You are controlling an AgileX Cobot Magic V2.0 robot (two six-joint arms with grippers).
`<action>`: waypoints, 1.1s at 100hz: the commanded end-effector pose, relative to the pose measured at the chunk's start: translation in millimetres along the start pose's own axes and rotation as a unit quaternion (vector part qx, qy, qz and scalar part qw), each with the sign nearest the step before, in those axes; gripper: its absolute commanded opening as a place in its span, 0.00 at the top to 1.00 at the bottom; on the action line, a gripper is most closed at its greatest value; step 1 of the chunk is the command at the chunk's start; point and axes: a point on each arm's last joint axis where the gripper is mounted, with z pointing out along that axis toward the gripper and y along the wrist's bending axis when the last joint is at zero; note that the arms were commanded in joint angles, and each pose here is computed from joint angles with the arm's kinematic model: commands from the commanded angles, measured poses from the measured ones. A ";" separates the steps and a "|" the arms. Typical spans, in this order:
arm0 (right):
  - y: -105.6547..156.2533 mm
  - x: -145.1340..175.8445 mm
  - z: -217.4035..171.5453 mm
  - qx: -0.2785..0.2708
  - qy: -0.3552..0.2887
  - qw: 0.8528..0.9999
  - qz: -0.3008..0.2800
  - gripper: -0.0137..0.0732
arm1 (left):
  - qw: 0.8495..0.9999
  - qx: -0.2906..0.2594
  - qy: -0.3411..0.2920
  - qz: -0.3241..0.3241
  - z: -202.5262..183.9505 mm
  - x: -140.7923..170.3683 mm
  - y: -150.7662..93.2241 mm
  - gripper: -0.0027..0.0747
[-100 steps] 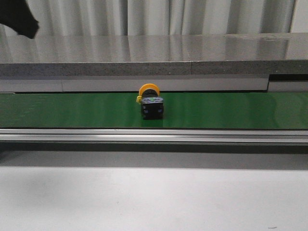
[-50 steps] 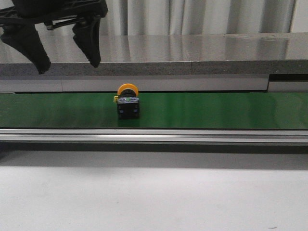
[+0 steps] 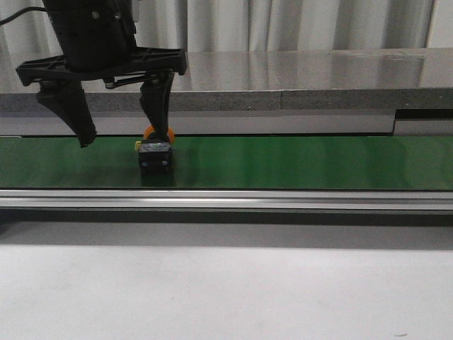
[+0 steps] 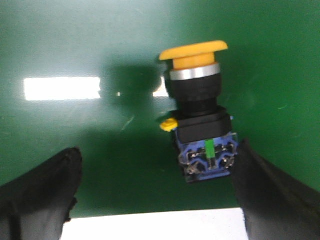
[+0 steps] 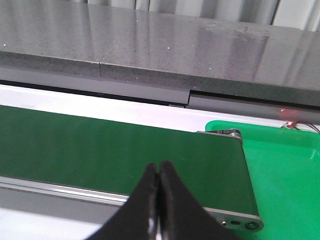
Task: Move button from right to left
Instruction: 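Lower the left gripper over the button on the belt and close it, then lift the button off the belt with the left gripper toward the blue tray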
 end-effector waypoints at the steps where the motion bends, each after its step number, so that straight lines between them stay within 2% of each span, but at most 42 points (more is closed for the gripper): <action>1: -1.2 -15.8 -1.9 0.006 -0.052 0.999 0.002 0.92 | 0.999 0.024 -0.043 -0.009 -23.2 -7.5 -4.1 0.19; 26: -1.2 -15.9 -1.9 0.006 -0.052 0.999 0.002 0.92 | 0.999 0.022 -0.039 -0.011 -8.7 -10.6 -4.7 0.20; 32: -1.2 -15.9 -1.9 0.006 -0.052 0.999 0.002 0.92 | 0.999 0.018 -0.031 -0.011 -3.4 -10.4 -4.1 0.22; 41: -1.2 -15.9 -1.9 0.006 -0.052 0.999 0.002 0.92 | 1.000 0.014 -0.021 -0.012 4.1 -10.0 -4.5 0.35; 48: -1.3 -16.1 -1.9 0.006 -0.053 0.999 0.002 0.92 | 1.000 0.014 -0.019 -0.012 5.7 -9.9 -4.7 0.50; 56: -1.3 -16.3 -1.9 0.006 -0.054 0.999 0.002 0.92 | 1.000 0.015 -0.021 -0.012 5.7 -10.2 -4.9 0.62; 65: -1.3 -16.4 -1.9 0.006 -0.054 0.999 0.002 0.92 | 1.000 0.015 -0.021 -0.012 5.7 -10.2 -4.9 0.70; 89: -1.3 -16.4 -1.9 0.006 -0.054 0.999 0.002 0.92 | 0.999 0.018 -0.042 -0.014 -12.6 -11.8 0.2 0.71; 110: -1.3 -16.4 -1.9 0.006 -0.055 0.998 0.002 0.92 | 0.996 0.014 -0.081 -0.027 -50.0 -19.4 33.6 0.71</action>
